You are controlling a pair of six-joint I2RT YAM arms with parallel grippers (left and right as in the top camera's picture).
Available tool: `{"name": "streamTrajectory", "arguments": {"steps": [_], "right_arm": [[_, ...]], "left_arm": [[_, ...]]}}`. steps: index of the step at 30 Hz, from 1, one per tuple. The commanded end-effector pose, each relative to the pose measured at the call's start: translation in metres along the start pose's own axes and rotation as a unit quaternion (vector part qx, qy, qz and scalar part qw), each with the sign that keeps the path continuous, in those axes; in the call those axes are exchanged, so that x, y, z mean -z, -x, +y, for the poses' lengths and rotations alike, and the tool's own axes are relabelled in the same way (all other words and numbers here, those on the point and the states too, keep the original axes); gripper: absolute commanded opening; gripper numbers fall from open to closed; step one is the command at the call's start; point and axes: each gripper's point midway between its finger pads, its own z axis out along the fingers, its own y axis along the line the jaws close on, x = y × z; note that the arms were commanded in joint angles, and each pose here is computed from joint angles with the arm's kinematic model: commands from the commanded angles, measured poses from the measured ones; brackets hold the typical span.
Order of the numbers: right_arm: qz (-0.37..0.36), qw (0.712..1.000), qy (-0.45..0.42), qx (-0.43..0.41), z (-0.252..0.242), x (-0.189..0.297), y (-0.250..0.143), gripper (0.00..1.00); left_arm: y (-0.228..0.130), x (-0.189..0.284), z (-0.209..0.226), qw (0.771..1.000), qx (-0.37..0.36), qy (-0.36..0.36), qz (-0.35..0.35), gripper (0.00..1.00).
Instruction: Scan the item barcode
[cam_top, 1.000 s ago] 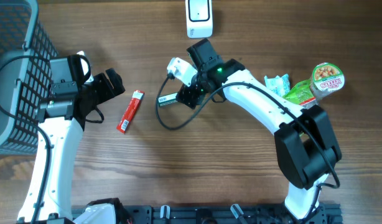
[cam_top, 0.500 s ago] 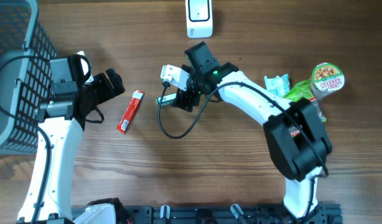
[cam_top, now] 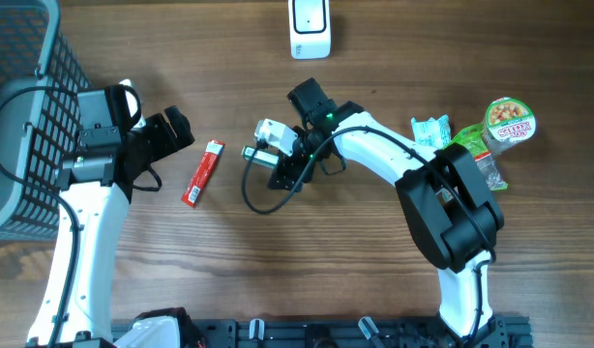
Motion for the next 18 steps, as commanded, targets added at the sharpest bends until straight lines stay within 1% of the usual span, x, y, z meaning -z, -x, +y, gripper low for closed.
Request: {"name": "streamTrajectory", "arguments": {"steps": [1, 3, 5, 7, 9, 11, 13, 14, 15, 16, 18], "right_arm": [[-0.022, 0.991, 0.052, -0.118, 0.020, 0.004, 0.009, 0.75], [-0.016, 0.986, 0.055, -0.154, 0.022, 0.003, 0.008, 0.71], [-0.016, 0.987, 0.056, -0.152, 0.026, 0.002, 0.011, 0.70], [-0.015, 0.990, 0.036, -0.139, 0.025, 0.002, 0.016, 0.72], [-0.003, 0.988, -0.033, -0.150, 0.006, 0.000, 0.015, 0.76], [0.001, 0.977, -0.103, -0.185, -0.014, 0.001, 0.014, 0.77], [-0.004, 0.974, -0.121, -0.192, -0.016, 0.000, 0.018, 0.78], [-0.006, 0.974, -0.122, -0.189, -0.014, -0.002, 0.020, 0.80], [-0.005, 0.971, -0.131, -0.200, -0.016, -0.002, 0.020, 0.86], [-0.003, 0.966, -0.143, -0.214, -0.018, -0.002, 0.018, 0.99], [0.003, 0.962, -0.157, -0.221, -0.022, 0.000, 0.014, 0.99]], "left_arm": [[0.005, 0.003, -0.004, 1.000, -0.003, -0.007, -0.006, 1.00], [0.005, 0.003, -0.004, 1.000, -0.003, -0.007, -0.006, 1.00], [0.005, 0.003, -0.004, 1.000, -0.003, -0.007, -0.006, 1.00], [0.005, 0.003, -0.004, 1.000, -0.003, -0.007, -0.006, 1.00], [0.005, 0.003, -0.004, 1.000, -0.003, -0.007, -0.006, 1.00], [0.005, 0.003, -0.004, 1.000, -0.003, -0.007, -0.006, 1.00], [0.005, 0.003, -0.004, 1.000, -0.003, -0.007, -0.006, 1.00], [0.005, 0.003, -0.004, 1.000, -0.003, -0.007, -0.006, 1.00], [0.005, 0.003, -0.004, 1.000, -0.003, -0.007, -0.006, 1.00], [0.005, 0.003, -0.004, 1.000, -0.003, -0.007, -0.006, 1.00], [0.005, 0.003, -0.004, 1.000, -0.003, -0.007, -0.006, 1.00]]}}
